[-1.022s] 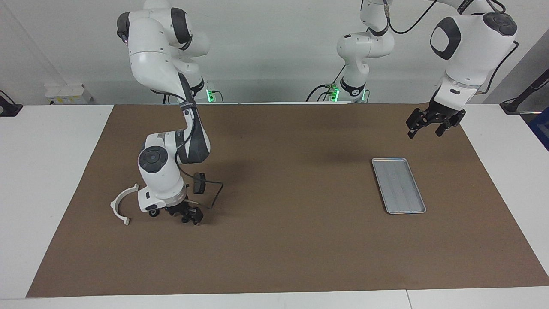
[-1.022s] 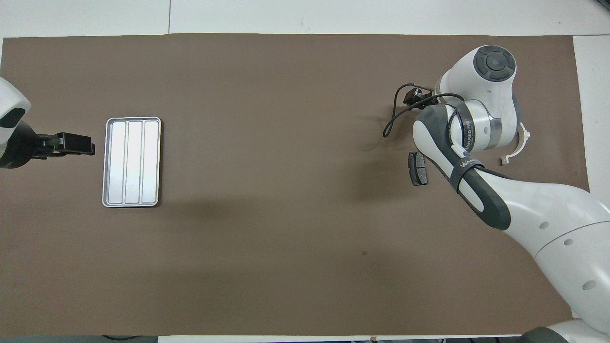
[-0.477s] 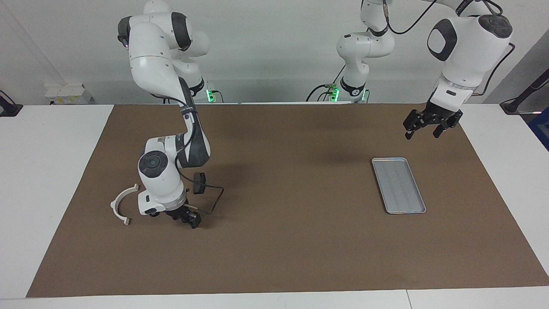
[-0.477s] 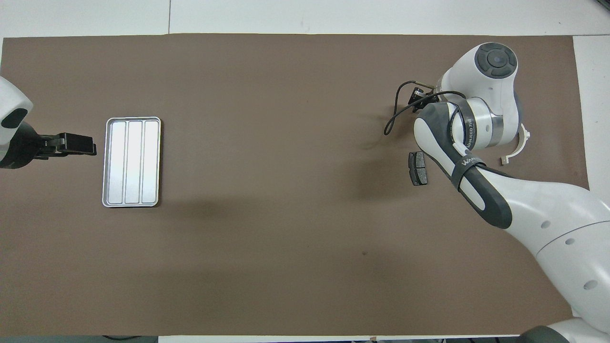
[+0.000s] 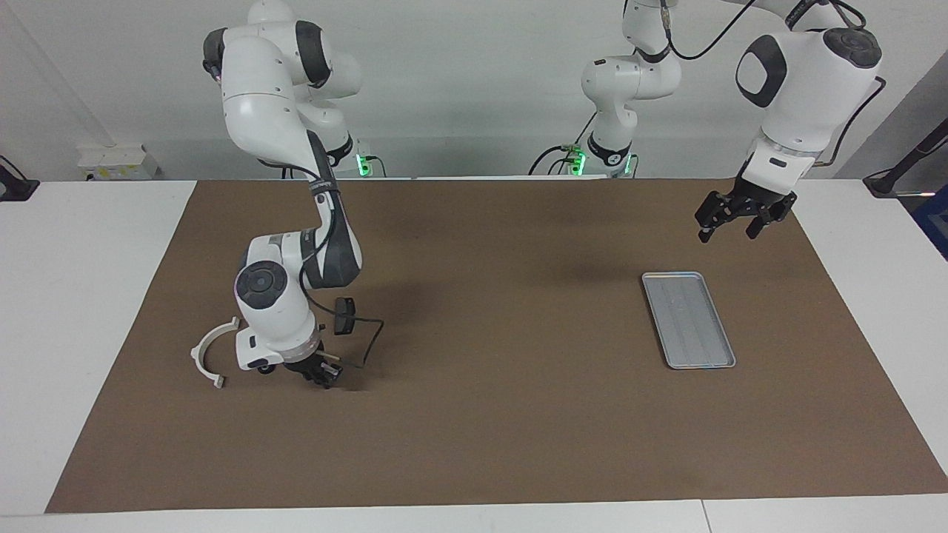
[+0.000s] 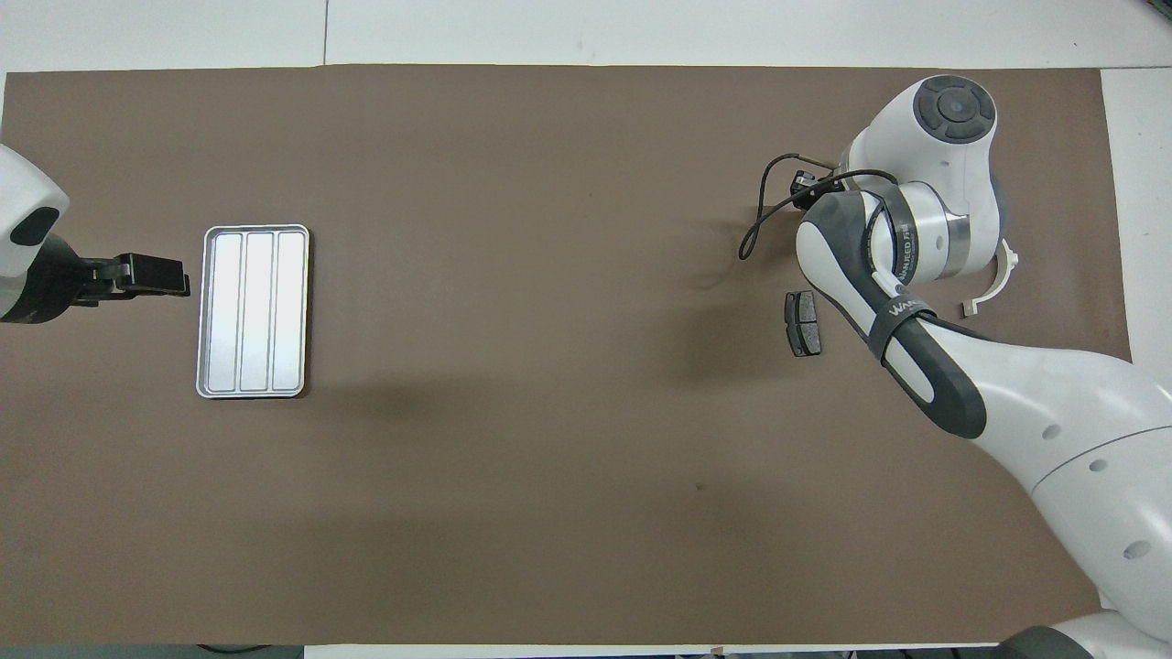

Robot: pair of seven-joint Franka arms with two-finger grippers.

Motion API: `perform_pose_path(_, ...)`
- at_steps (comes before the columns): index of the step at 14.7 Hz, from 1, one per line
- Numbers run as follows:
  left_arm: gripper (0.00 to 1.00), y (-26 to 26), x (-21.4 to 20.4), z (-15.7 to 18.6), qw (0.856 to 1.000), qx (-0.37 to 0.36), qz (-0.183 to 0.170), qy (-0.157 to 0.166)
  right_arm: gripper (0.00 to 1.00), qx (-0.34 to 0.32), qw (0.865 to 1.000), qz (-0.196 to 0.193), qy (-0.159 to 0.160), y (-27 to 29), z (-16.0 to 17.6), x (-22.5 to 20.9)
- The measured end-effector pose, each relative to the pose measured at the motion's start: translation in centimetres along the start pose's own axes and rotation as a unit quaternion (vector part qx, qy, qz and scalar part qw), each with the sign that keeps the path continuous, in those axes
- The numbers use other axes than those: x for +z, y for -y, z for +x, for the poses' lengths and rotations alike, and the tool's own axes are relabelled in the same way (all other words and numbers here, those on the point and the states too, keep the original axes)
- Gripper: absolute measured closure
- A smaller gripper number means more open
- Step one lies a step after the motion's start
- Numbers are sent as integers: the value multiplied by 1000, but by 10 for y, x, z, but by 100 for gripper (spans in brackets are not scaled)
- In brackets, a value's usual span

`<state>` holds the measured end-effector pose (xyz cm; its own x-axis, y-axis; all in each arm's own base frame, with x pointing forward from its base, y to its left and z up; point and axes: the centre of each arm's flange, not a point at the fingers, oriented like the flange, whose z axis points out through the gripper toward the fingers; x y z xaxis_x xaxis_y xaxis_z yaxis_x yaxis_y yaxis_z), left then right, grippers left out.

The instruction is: Pick bearing gear from pile to tray

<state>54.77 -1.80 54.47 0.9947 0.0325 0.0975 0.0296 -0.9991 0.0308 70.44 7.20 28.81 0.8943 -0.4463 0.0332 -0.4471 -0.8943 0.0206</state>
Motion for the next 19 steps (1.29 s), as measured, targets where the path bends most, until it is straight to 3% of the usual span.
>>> perform_pose_path(3, 0, -2, 1, 0, 1000, -2, 0, -1, 76, 1, 1000, 1, 1, 0, 0, 0)
perform_pose_path(11, 0, -2, 1, 0, 1000, -6, 0, -3, 76, -1, 1000, -8, 7, 0, 0, -7)
perform_pose_path(14, 0, -2, 1, 1, 1000, -7, -1, -6, 76, -10, 1000, -25, 10, 3, -2, -39)
perform_pose_path(19, 0, -3, 5, 1, 1000, -7, -1, -7, 76, -31, 999, -37, 19, 18, -33, -113)
